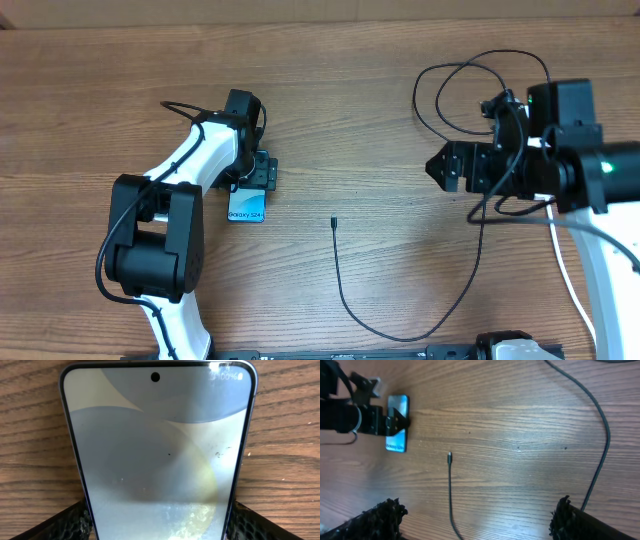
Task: Plug charger to phone and switch on socket
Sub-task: 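Move the right gripper forward toward the phone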
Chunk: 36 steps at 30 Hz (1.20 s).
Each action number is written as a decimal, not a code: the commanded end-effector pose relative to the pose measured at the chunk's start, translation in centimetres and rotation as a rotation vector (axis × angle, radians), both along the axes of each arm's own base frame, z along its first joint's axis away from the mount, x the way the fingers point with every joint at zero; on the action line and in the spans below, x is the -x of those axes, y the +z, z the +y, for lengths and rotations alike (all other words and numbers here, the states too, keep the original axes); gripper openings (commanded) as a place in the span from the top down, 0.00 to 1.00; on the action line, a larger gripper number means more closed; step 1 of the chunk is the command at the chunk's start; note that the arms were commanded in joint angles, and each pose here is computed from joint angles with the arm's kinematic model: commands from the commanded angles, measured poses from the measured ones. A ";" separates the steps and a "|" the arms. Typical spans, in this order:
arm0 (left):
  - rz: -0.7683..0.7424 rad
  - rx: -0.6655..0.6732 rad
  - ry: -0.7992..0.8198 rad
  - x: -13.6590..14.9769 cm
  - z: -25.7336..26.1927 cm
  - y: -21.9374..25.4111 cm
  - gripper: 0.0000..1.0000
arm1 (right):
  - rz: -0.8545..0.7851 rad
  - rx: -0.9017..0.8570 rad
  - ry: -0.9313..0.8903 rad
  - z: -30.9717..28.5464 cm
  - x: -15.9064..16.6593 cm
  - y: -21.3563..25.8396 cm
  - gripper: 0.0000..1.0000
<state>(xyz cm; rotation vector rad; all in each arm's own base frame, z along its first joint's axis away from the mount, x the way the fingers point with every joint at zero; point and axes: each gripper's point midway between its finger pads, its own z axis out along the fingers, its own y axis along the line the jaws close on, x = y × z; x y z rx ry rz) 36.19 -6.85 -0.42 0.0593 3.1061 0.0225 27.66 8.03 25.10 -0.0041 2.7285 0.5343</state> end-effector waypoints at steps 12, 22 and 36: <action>0.177 -0.015 0.022 4.3 0.5 -3.8 0.14 | 0.127 -0.017 -0.006 0.7 -2.8 -3.7 0.00; 0.186 -0.017 0.022 4.5 0.5 -3.8 0.13 | 0.132 -0.066 -0.090 1.2 -5.5 -6.9 0.00; 0.183 -0.023 0.006 4.4 0.6 -3.8 0.04 | 0.152 -0.211 -0.120 3.1 -5.6 -13.6 0.00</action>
